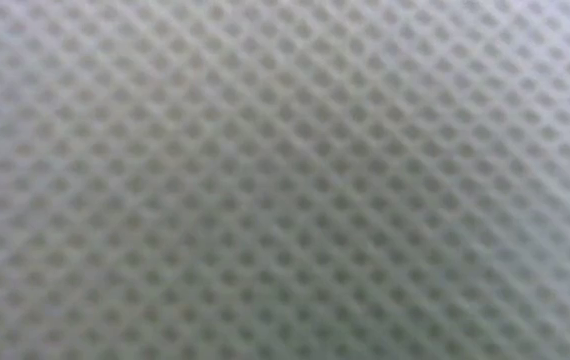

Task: Sort clothes
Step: Put the blue patterned polo shirt into the white bin

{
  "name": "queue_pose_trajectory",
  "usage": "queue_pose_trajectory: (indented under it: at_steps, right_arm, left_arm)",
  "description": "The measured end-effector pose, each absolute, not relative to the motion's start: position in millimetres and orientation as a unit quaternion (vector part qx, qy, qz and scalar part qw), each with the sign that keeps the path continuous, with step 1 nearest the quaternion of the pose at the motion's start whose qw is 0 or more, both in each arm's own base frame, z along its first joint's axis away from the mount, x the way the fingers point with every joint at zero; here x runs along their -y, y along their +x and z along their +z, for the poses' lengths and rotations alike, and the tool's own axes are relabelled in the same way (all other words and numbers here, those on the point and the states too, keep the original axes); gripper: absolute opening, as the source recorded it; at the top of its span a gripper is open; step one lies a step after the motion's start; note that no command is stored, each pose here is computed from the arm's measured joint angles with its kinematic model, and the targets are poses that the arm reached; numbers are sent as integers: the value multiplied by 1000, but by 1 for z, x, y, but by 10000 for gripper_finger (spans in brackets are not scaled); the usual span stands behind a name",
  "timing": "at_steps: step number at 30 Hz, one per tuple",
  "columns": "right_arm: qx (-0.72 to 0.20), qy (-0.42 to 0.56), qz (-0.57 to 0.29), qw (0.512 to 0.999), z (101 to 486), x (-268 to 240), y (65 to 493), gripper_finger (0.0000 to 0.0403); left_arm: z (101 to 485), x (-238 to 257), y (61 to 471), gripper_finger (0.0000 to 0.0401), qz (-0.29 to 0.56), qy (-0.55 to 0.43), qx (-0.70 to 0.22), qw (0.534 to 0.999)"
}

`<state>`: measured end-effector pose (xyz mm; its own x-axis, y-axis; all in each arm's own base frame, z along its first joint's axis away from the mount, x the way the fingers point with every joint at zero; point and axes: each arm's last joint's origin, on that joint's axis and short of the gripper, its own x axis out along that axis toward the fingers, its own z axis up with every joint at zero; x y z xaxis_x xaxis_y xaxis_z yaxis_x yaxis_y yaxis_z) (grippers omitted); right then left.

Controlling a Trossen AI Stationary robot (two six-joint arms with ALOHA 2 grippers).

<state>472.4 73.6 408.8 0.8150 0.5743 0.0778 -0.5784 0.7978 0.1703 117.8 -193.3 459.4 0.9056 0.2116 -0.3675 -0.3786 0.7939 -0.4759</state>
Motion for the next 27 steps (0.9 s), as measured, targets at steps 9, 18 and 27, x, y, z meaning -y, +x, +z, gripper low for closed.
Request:
queue_pose_trajectory:
  at_steps: [9, 18, 27]
  right_arm:
    - [25, 132, 336, 932, 401, -83, 511, 322]
    - [84, 107, 346, 928, 399, -86, 515, 294]
    - [86, 79, 308, 944, 402, -84, 516, 96]
  left_arm:
    - [462, 183, 132, 0, 191, -233, -127, 945]
    - [464, 173, 146, 0, 220, -214, -120, 944]
    - [464, 166, 155, 5, 238, -203, -128, 941]
